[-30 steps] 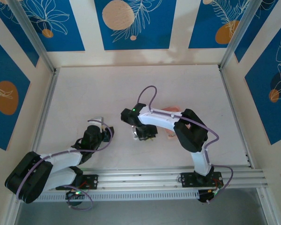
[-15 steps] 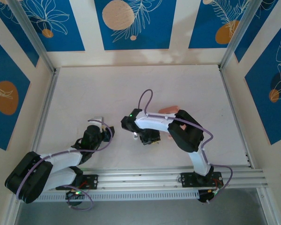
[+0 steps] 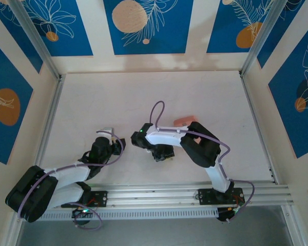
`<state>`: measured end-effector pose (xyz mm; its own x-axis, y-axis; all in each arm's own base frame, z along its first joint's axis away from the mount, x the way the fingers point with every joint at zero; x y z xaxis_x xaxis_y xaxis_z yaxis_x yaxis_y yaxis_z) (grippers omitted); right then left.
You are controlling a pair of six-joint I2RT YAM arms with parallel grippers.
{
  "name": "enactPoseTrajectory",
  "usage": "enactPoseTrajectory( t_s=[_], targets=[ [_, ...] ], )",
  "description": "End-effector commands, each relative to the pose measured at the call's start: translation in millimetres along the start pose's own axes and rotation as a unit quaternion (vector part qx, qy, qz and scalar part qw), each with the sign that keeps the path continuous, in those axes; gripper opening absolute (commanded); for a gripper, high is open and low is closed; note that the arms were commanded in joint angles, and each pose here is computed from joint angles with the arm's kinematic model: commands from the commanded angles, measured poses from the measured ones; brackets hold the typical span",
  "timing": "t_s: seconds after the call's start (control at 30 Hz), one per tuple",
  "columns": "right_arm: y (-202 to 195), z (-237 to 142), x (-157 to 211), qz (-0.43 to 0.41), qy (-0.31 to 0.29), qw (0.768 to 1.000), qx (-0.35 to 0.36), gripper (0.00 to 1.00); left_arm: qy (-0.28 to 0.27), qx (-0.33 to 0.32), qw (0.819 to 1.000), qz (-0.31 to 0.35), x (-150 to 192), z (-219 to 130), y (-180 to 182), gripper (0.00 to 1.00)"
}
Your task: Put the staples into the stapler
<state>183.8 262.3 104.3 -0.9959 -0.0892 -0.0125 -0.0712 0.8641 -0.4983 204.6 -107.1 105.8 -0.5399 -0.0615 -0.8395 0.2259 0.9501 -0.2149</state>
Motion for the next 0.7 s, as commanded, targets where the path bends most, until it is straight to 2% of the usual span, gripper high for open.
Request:
enactPoseTrajectory(
  t_s=[0.0,0.67],
  targets=[
    [2,2,4,0.009,-0.006,1.000,0.017,0.14,-0.004,0.007,1.000,0.004,-5,2,-1,0.60],
    [21,-6,10,-0.003,-0.017,1.000,-0.006,0.17,0.000,0.006,1.000,0.007,-3,1,0,0.60]
  ],
)
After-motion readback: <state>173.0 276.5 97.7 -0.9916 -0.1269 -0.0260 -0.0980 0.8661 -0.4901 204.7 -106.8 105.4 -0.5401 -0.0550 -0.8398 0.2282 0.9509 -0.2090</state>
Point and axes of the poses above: each hand's point on the last joint's axis, 136 mm out from that joint toward the fingers, its own z axis out along the fingers, its own y axis along the line the jaws close on, x = y × z, the point moved 9 cm from there along -z, back along the fingers, and after that the axes turned 6 degrees about z, right-handed, at the moved point
